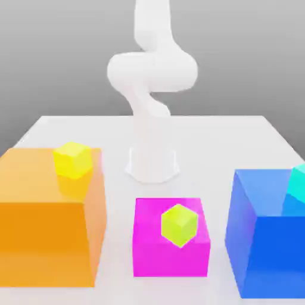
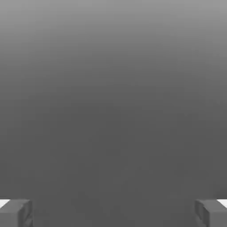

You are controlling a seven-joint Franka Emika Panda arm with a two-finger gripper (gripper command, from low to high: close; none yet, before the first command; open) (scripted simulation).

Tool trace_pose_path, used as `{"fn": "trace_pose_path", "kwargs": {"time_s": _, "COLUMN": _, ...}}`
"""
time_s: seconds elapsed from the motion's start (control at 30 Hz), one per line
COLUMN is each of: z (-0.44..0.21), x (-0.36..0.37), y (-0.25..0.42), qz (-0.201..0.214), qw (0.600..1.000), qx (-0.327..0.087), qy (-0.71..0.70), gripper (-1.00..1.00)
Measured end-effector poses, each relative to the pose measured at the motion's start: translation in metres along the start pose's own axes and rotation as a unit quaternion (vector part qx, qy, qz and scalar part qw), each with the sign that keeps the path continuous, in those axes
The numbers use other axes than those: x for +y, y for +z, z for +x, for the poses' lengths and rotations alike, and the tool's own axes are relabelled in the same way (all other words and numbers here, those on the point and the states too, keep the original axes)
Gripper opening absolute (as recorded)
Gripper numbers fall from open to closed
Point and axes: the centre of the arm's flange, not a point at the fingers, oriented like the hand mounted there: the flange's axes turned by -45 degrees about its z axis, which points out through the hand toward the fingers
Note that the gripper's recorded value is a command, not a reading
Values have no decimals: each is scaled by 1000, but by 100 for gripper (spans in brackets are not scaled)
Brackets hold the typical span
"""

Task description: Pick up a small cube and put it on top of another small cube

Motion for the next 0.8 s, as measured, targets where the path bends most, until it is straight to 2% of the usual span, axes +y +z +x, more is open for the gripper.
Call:
{"fn": "trace_pose_path", "kwargs": {"time_s": 0.2, "z": -23, "x": -75, "y": 83, "qz": 32, "qw": 996, "qx": -82, "qy": 11, "gripper": 0}}
{"fn": "trace_pose_path", "kwargs": {"time_s": 0.4, "z": -81, "x": -162, "y": 156, "qz": 42, "qw": 985, "qx": -164, "qy": 17, "gripper": 0}}
{"fn": "trace_pose_path", "kwargs": {"time_s": 0.6, "z": -172, "x": -245, "y": 208, "qz": 27, "qw": 971, "qx": -236, "qy": 11, "gripper": 0}}
{"fn": "trace_pose_path", "kwargs": {"time_s": 0.8, "z": -300, "x": -303, "y": 244, "qz": -11, "qw": 954, "qx": -301, "qy": 13, "gripper": 0}}
